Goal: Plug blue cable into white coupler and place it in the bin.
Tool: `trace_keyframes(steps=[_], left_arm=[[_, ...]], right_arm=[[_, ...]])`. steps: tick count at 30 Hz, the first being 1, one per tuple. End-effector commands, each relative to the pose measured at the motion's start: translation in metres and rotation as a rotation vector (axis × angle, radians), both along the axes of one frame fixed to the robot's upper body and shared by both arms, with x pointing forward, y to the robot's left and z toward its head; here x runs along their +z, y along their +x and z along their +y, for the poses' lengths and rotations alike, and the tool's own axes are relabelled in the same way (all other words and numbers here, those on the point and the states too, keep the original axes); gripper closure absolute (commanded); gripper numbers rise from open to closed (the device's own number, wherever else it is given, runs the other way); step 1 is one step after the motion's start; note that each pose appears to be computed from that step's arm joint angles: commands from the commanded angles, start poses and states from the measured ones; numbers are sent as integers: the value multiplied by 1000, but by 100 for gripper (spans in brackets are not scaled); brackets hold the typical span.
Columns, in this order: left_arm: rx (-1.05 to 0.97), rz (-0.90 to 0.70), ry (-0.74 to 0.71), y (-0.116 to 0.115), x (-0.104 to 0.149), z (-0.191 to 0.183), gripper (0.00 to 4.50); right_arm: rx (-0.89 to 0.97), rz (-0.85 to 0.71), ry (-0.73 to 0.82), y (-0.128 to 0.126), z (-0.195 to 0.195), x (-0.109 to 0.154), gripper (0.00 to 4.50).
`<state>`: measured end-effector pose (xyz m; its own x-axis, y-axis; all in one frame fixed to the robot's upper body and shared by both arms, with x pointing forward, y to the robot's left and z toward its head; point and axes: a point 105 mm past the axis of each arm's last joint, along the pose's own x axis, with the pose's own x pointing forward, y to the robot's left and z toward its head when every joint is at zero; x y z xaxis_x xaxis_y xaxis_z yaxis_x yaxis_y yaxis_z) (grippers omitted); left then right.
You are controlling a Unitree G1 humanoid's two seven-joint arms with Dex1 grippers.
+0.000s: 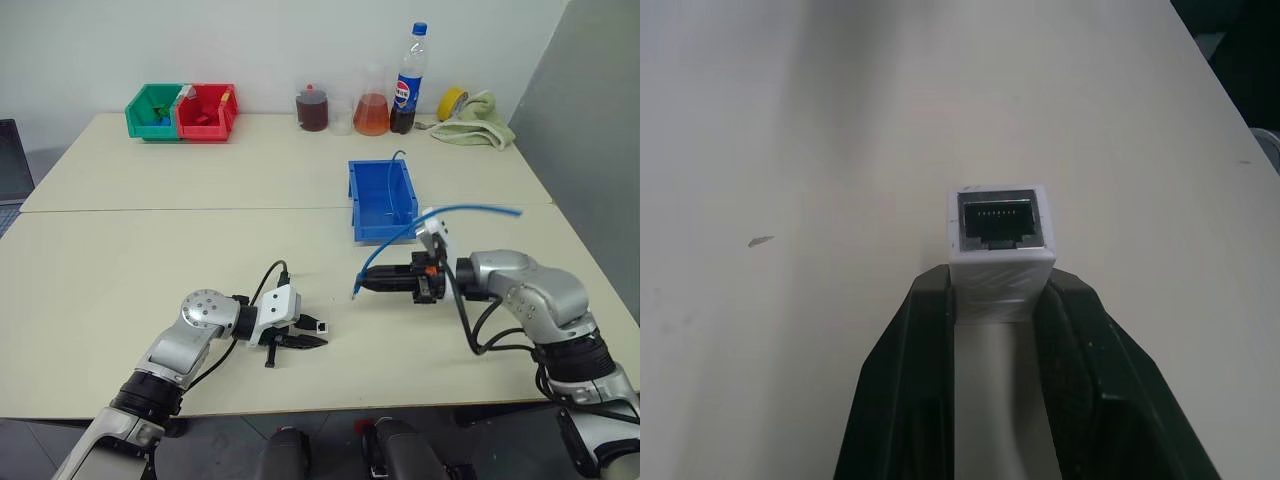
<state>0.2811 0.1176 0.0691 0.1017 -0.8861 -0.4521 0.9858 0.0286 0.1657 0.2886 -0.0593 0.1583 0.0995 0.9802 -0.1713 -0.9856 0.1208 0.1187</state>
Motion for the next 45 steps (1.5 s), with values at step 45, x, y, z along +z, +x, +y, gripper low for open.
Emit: trace_keyframes(steps=[45], left_arm=[[45,-31,-34,13,12,0,372]], right_arm=[[123,-241,-90,0,50,-32,442]])
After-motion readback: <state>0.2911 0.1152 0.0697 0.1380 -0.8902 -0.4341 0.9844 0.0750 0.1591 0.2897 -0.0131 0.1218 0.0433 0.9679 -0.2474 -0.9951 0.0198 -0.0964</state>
